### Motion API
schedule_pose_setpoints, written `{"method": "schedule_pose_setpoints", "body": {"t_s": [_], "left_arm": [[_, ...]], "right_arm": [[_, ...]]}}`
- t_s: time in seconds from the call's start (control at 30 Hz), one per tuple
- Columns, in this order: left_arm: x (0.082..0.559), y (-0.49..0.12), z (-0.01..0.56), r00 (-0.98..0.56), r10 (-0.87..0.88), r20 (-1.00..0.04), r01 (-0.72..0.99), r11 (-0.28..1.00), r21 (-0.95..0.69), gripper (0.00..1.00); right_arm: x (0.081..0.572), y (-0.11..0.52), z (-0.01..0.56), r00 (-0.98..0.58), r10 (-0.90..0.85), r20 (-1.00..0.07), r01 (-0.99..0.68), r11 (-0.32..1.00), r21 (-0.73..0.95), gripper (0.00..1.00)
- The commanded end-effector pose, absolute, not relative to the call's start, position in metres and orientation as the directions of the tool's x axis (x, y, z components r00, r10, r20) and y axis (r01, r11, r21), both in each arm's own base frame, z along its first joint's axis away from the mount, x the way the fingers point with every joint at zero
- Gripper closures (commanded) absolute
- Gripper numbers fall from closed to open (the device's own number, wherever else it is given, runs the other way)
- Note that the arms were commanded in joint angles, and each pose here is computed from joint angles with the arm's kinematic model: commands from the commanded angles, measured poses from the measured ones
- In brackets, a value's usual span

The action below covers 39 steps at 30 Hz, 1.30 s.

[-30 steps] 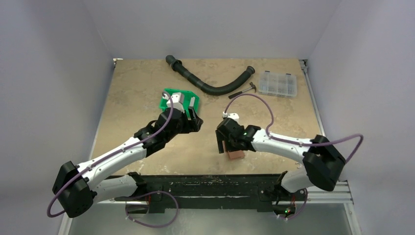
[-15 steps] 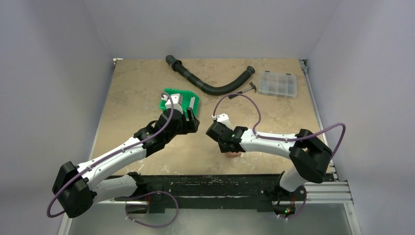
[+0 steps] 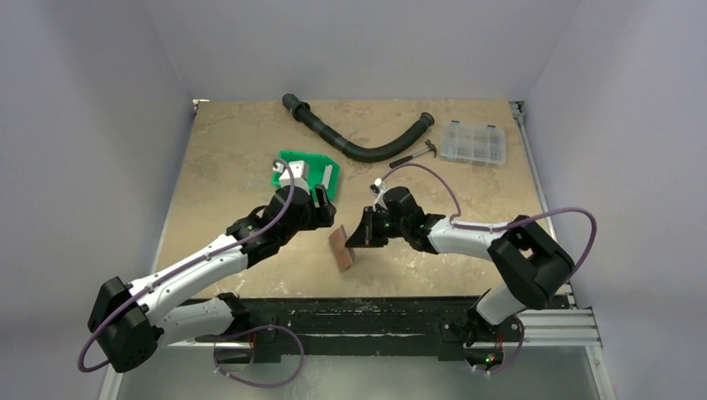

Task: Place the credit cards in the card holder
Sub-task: Turn over the card holder at the center of the board, then open the card holder at the center of the board.

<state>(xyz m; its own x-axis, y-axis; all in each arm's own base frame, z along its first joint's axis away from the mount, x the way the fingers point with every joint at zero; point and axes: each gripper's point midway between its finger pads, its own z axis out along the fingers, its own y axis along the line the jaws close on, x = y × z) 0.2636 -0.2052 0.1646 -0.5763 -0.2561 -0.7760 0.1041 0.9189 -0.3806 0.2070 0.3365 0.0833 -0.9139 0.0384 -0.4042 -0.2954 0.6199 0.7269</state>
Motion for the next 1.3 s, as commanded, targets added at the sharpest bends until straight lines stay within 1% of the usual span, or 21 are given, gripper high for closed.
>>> {"method": "schedule_pose_setpoints", "body": {"t_s": [0.0, 0.03, 0.1, 0.17, 0.23, 0.27, 0.3, 0.33, 0.4, 0.5, 0.6, 0.63, 0.7, 0.77, 0.83, 0.87, 1.0, 1.13, 1.27], "left_arm": [[0.260, -0.235, 0.151, -0.653, -0.215, -0.726, 0.180, 0.887, -0.425, 0.33], [0.258, -0.242, 0.146, -0.674, -0.199, -0.711, 0.199, 0.878, -0.435, 0.34], [0.255, -0.250, 0.135, -0.706, -0.178, -0.686, 0.213, 0.870, -0.445, 0.35], [0.252, -0.255, 0.129, -0.721, -0.172, -0.671, 0.226, 0.857, -0.463, 0.39], [0.250, -0.261, 0.124, -0.734, -0.170, -0.657, 0.234, 0.845, -0.480, 0.41], [0.250, -0.264, 0.121, -0.740, -0.168, -0.651, 0.239, 0.839, -0.488, 0.43], [0.250, -0.269, 0.120, -0.745, -0.164, -0.647, 0.250, 0.830, -0.499, 0.45], [0.251, -0.273, 0.116, -0.755, -0.157, -0.637, 0.253, 0.826, -0.503, 0.48], [0.253, -0.282, 0.105, -0.775, -0.143, -0.615, 0.254, 0.821, -0.511, 0.59], [0.254, -0.286, 0.090, -0.799, -0.154, -0.581, 0.217, 0.827, -0.518, 0.72], [0.253, -0.285, 0.075, -0.818, -0.184, -0.546, 0.167, 0.831, -0.531, 0.86], [0.254, -0.284, 0.071, -0.817, -0.195, -0.542, 0.157, 0.830, -0.535, 0.88], [0.254, -0.282, 0.062, -0.822, -0.204, -0.532, 0.143, 0.830, -0.539, 0.91], [0.255, -0.281, 0.054, -0.824, -0.207, -0.527, 0.134, 0.833, -0.536, 0.94], [0.251, -0.282, 0.046, -0.841, -0.196, -0.505, 0.131, 0.831, -0.541, 0.99], [0.250, -0.281, 0.042, -0.846, -0.195, -0.497, 0.123, 0.835, -0.537, 1.00], [0.243, -0.273, 0.024, -0.864, -0.208, -0.459, 0.072, 0.851, -0.521, 1.00], [0.235, -0.264, 0.011, -0.880, -0.203, -0.430, 0.039, 0.870, -0.492, 1.00], [0.234, -0.252, 0.004, -0.876, -0.209, -0.434, 0.006, 0.896, -0.444, 1.00]], "right_arm": [[0.199, 0.338, 0.090, -0.941, 0.007, -0.339, -0.288, 0.510, 0.810, 0.91], [0.204, 0.328, 0.082, -0.936, 0.012, -0.351, -0.284, 0.563, 0.776, 0.88], [0.223, 0.298, 0.067, -0.913, 0.033, -0.407, -0.262, 0.716, 0.647, 0.78], [0.245, 0.253, 0.061, -0.857, 0.009, -0.516, -0.230, 0.888, 0.397, 0.70], [0.253, 0.232, 0.074, -0.800, -0.050, -0.598, -0.245, 0.937, 0.249, 0.56], [0.253, 0.232, 0.082, -0.780, -0.076, -0.622, -0.274, 0.934, 0.229, 0.49], [0.249, 0.239, 0.088, -0.773, -0.094, -0.627, -0.310, 0.919, 0.244, 0.47], [0.244, 0.249, 0.093, -0.769, -0.107, -0.630, -0.348, 0.897, 0.272, 0.47], [0.233, 0.271, 0.101, -0.767, -0.107, -0.633, -0.399, 0.851, 0.340, 0.48], [0.225, 0.297, 0.106, -0.766, -0.081, -0.637, -0.429, 0.803, 0.414, 0.57], [0.225, 0.312, 0.102, -0.753, -0.102, -0.650, -0.453, 0.796, 0.400, 0.62], [0.226, 0.315, 0.099, -0.751, -0.115, -0.650, -0.461, 0.797, 0.391, 0.63], [0.230, 0.317, 0.095, -0.740, -0.124, -0.661, -0.460, 0.810, 0.364, 0.65], [0.235, 0.316, 0.092, -0.727, -0.135, -0.674, -0.458, 0.826, 0.329, 0.64], [0.238, 0.315, 0.089, -0.702, -0.171, -0.692, -0.463, 0.848, 0.260, 0.61], [0.239, 0.314, 0.084, -0.693, -0.197, -0.693, -0.461, 0.861, 0.216, 0.59], [0.241, 0.308, 0.070, -0.666, -0.265, -0.697, -0.436, 0.897, 0.075, 0.58], [0.237, 0.307, 0.056, -0.665, -0.307, -0.681, -0.431, 0.902, 0.014, 0.59], [0.236, 0.293, 0.052, -0.671, -0.301, -0.677, -0.349, 0.935, -0.070, 0.58]]}}
